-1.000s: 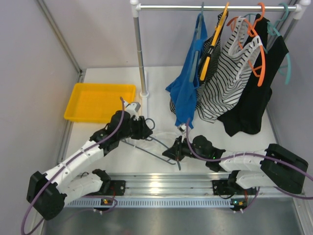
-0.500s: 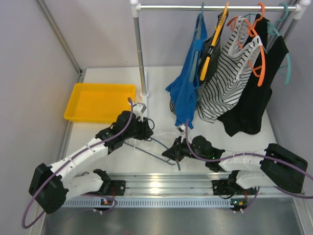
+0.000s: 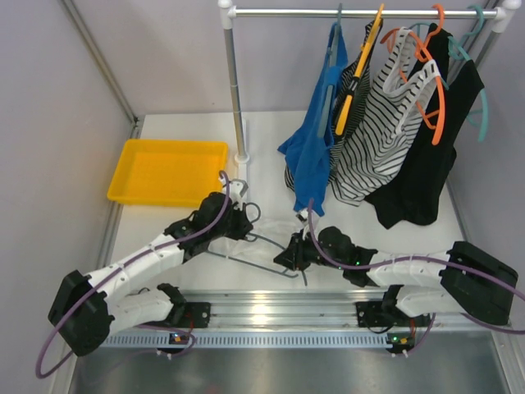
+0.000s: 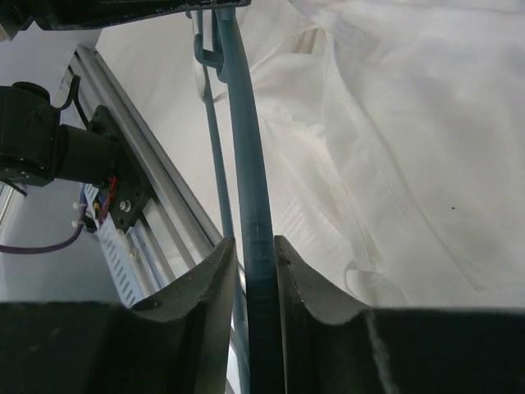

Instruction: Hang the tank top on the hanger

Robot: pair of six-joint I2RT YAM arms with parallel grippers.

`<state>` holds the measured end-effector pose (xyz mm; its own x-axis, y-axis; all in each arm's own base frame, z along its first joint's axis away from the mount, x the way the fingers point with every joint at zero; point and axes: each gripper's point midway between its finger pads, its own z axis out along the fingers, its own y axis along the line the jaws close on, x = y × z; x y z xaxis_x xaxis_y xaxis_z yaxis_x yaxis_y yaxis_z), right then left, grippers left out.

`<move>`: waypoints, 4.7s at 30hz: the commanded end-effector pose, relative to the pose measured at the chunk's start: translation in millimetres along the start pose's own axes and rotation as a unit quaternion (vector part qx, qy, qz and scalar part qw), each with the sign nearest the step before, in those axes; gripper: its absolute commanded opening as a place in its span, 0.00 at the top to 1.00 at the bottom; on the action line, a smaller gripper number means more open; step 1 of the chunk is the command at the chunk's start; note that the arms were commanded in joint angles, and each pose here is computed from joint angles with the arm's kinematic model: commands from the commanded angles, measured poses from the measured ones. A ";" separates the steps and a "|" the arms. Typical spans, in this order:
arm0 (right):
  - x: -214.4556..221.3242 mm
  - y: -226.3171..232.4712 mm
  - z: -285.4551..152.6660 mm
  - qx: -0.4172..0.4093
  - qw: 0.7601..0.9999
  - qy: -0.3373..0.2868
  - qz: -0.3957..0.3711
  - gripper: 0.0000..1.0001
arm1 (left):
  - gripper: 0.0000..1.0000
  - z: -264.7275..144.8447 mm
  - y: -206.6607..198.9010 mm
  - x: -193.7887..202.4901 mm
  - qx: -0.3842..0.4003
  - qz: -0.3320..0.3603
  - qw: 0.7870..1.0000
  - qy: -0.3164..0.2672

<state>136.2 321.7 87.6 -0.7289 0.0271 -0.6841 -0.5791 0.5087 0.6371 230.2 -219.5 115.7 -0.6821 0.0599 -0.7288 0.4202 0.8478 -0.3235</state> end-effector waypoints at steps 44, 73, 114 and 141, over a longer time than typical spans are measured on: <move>15.3 -88.0 -92.1 0.266 0.953 -0.058 0.130 0.70 | 1.00 0.3 -8.5 -31.3 -0.013 0.002 0.997 -0.082; 22.2 -95.5 -79.9 0.248 0.958 -0.075 0.123 0.87 | 1.00 -1.3 -6.8 -30.5 -0.018 0.003 0.997 -0.078; -52.7 6.6 -69.7 0.130 0.989 -0.047 0.054 1.00 | 1.00 7.1 -47.0 -49.8 -0.002 0.039 0.991 -0.131; -100.2 32.4 -36.5 0.125 0.991 -0.047 -0.013 0.81 | 1.00 -32.8 -60.8 -76.2 -0.005 0.071 0.983 -0.167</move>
<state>167.6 293.6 151.6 -0.7217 0.0424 -0.6909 -0.4384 0.7445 0.5036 231.3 -256.5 169.3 -0.4548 0.0565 -0.8888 0.4806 0.8558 -0.1915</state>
